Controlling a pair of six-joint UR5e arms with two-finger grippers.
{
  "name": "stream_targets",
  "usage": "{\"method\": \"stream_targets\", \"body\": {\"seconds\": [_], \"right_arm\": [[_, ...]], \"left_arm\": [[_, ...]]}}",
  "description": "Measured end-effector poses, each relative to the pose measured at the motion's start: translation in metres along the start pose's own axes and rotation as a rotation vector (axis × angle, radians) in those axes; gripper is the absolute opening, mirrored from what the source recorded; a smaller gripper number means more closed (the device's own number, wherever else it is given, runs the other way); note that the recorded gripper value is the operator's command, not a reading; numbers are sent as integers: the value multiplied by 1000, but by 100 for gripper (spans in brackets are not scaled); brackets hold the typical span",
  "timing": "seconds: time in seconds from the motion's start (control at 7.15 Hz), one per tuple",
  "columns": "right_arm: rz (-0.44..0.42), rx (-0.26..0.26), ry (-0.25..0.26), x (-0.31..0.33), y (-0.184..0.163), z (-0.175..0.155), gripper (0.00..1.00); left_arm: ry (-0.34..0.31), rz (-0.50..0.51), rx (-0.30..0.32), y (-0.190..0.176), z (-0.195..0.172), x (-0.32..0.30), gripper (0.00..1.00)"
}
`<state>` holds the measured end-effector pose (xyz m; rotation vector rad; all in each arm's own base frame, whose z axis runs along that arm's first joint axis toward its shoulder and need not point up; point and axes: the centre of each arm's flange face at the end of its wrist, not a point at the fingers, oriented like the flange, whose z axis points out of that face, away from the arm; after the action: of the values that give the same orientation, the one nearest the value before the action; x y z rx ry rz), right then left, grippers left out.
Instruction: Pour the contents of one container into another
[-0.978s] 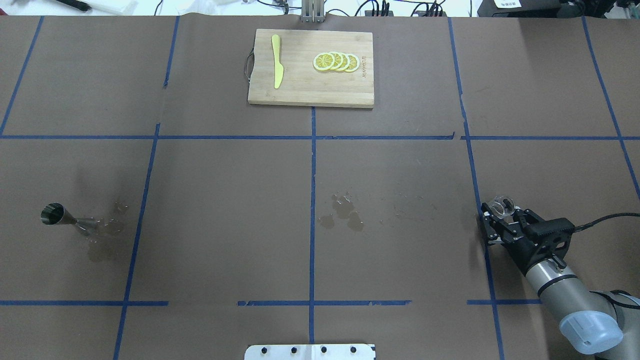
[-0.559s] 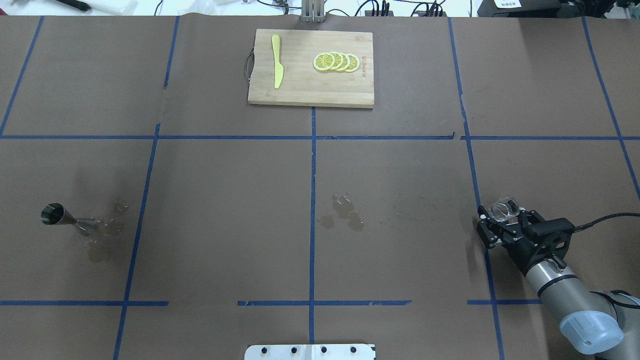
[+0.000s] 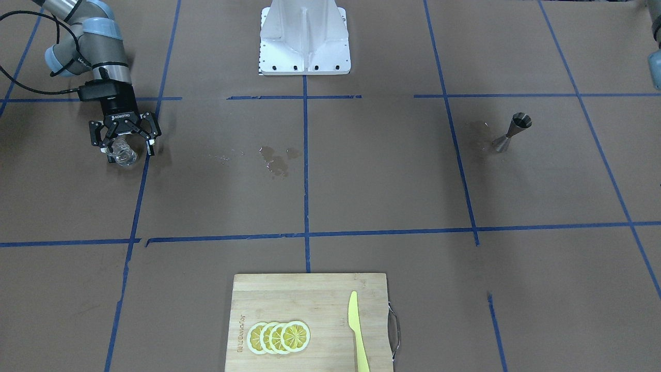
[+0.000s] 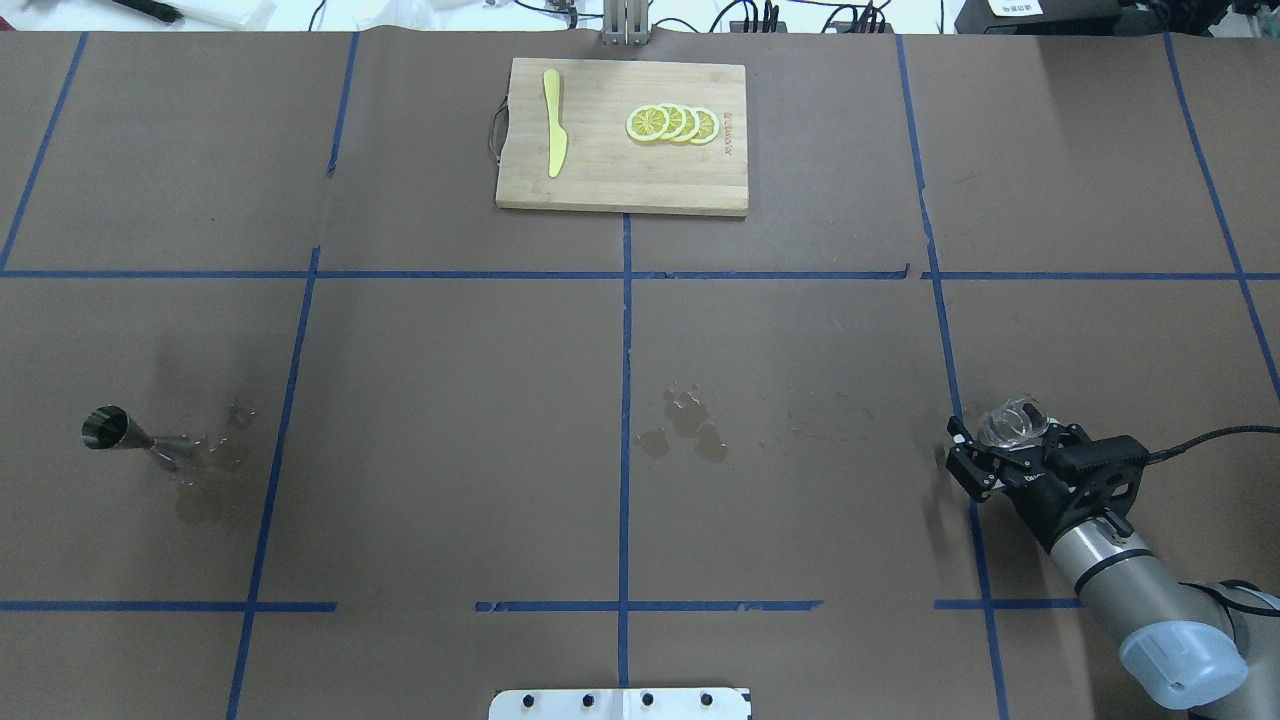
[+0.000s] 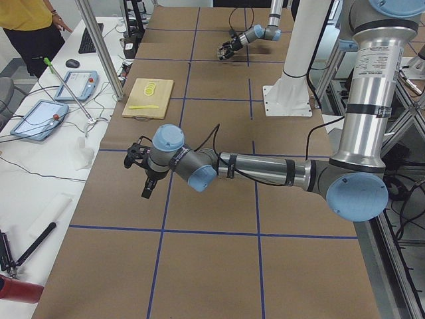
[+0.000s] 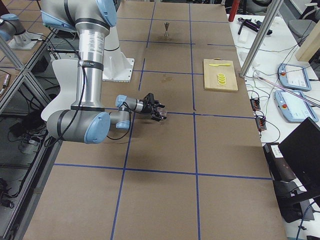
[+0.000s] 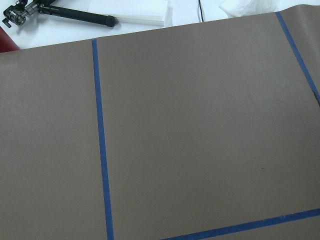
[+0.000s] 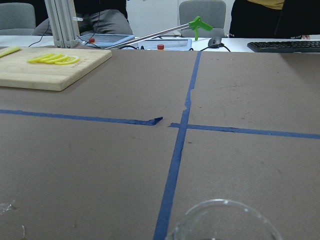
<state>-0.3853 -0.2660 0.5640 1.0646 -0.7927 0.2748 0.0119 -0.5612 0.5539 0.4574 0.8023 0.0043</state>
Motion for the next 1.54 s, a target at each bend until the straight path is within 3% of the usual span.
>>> {"method": "stream_targets", "body": {"seconds": [0.98,1.26,1.54], "right_arm": [[38,-15,-29,-8,-12,-8,100],[33,-85,-56,10,-27,-30,100],[20,-213,-97,32,-40,-58,100]], "left_arm": [[0,1,3,-1,-1,0,100],[0,0,2,0,-1,0,100],[0,-1,3,-1,-1,0,100]]}}
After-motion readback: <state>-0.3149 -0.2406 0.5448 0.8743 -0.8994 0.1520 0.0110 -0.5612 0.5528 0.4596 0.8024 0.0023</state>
